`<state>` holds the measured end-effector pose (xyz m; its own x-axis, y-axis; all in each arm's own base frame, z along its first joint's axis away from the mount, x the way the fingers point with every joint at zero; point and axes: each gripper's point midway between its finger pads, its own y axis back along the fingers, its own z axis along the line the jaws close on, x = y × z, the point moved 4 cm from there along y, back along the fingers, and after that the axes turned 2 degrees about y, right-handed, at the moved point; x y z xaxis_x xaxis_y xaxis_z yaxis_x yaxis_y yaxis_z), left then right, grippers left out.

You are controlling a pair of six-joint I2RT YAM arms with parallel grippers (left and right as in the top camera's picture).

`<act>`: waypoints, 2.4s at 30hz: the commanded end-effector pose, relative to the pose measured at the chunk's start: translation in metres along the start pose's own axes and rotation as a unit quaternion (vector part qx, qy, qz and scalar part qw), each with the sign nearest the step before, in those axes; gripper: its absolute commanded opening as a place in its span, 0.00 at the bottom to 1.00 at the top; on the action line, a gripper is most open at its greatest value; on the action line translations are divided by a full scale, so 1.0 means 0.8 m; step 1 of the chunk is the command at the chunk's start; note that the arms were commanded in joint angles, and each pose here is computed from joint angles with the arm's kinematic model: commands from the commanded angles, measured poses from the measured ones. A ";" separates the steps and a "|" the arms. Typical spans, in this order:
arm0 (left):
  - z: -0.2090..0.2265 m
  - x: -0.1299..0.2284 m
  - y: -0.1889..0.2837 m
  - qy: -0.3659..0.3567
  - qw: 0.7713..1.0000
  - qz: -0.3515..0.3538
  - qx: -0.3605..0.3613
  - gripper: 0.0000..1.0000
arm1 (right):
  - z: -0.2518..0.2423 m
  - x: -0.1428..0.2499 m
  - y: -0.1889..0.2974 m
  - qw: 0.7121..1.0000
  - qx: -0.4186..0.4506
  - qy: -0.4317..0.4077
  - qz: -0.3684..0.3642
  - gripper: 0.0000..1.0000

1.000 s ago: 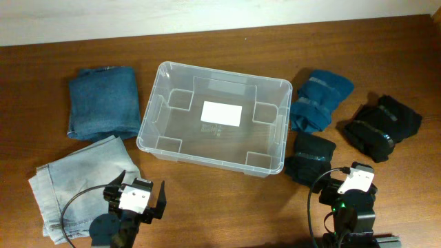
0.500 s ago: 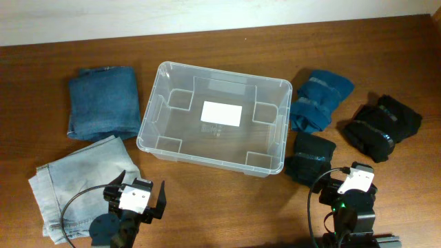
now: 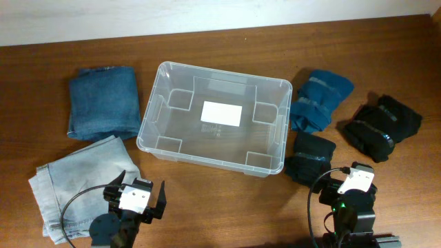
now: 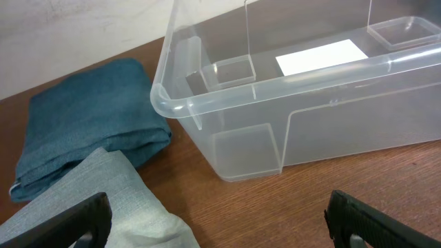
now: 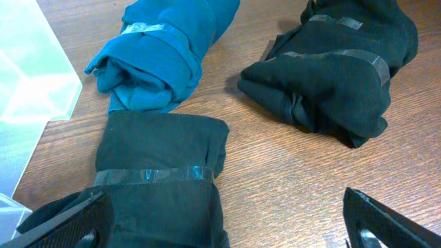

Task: Pack container

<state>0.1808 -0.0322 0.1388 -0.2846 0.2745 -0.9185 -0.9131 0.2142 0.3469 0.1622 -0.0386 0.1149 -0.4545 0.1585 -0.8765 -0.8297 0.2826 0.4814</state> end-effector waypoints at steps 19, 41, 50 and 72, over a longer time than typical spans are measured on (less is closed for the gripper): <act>-0.003 0.003 -0.002 -0.006 1.000 -0.001 0.007 1.00 | -0.002 0.001 -0.001 1.000 0.004 -0.008 -0.002 0.98; -0.011 -0.002 -0.001 -0.007 0.999 -0.014 0.033 1.00 | -0.002 0.001 -0.001 1.000 0.004 -0.008 -0.002 0.98; -0.011 -0.002 -0.001 -0.007 0.999 -0.014 0.032 1.00 | -0.002 0.001 -0.001 1.000 0.004 -0.008 -0.002 0.98; 0.024 -0.046 0.017 0.152 0.986 -0.048 -0.048 1.00 | -0.002 0.001 -0.001 1.000 0.004 -0.008 -0.002 0.98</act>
<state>0.1839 -0.0365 0.1586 -0.2519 0.1163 -0.9608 -0.9297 0.2466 0.2736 0.1622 -0.0386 0.1150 -0.4540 0.1592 -0.8767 -0.8299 0.2826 0.4810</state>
